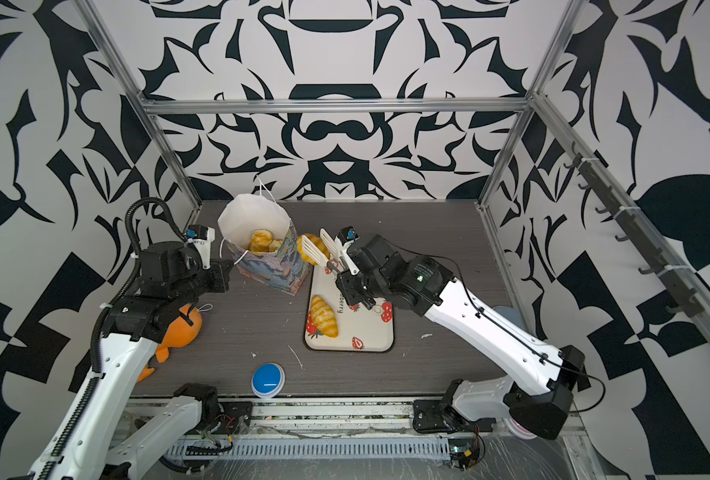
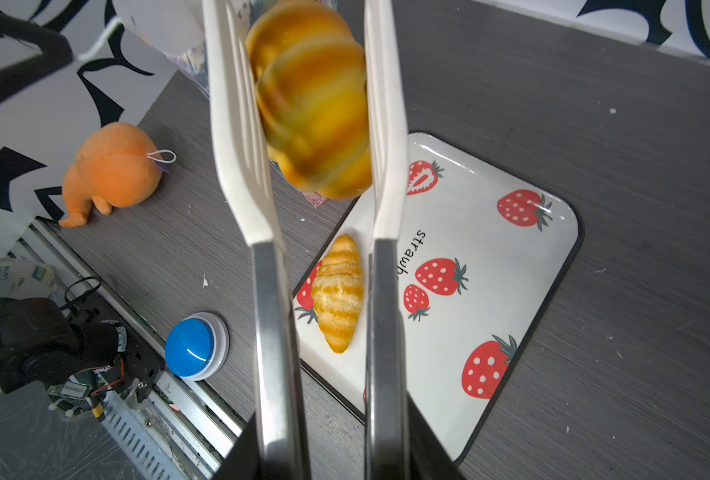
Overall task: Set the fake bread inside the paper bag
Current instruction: 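Carry the striped bun in the tongs over the bag opening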
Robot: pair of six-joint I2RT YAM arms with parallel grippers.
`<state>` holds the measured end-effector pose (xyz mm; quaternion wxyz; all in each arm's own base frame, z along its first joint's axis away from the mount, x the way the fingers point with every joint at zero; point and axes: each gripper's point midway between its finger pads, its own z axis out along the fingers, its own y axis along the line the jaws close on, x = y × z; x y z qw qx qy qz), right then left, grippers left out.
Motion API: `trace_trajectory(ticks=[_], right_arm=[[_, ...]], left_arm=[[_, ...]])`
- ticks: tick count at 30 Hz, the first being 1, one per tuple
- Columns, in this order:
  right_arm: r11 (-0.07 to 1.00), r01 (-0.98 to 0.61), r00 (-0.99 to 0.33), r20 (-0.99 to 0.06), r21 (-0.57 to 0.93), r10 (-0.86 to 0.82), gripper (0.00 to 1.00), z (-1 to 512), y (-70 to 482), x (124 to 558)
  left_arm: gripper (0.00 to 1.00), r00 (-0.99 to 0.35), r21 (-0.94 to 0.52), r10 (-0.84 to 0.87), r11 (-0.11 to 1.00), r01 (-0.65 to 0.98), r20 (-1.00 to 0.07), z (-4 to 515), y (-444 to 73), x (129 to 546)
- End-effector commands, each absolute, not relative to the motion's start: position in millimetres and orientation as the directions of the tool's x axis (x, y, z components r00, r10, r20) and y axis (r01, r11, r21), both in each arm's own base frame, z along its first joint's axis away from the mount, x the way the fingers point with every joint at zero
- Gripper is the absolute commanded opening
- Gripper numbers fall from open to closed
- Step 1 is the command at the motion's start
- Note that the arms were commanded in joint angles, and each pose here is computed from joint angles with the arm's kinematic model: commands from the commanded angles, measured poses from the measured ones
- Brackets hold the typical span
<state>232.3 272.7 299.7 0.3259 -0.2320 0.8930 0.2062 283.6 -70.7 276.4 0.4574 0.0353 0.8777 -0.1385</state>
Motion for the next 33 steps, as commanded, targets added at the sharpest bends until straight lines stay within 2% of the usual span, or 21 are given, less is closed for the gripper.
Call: trace_trajectory(ticks=[1,19,33], right_arm=[[0.771,-0.592,-0.597,-0.771,0.236,-0.222,0.42,349,283,241],[0.695,-0.666,-0.524,-0.833,0.272,-0.176,0.41,410,329,265],[0.651,-0.684,-0.558,-0.812,0.330,-0.174,0.41,404,373,285]], left_arm=[[0.05,-0.598,-0.212,-0.064,0.961,0.181,-0.799,269,-69,279],[0.05,-0.593,-0.211,-0.064,0.960,0.182,-0.803,270,-69,278],[0.05,-0.589,-0.212,-0.066,0.960,0.183,-0.806,271,-69,277]])
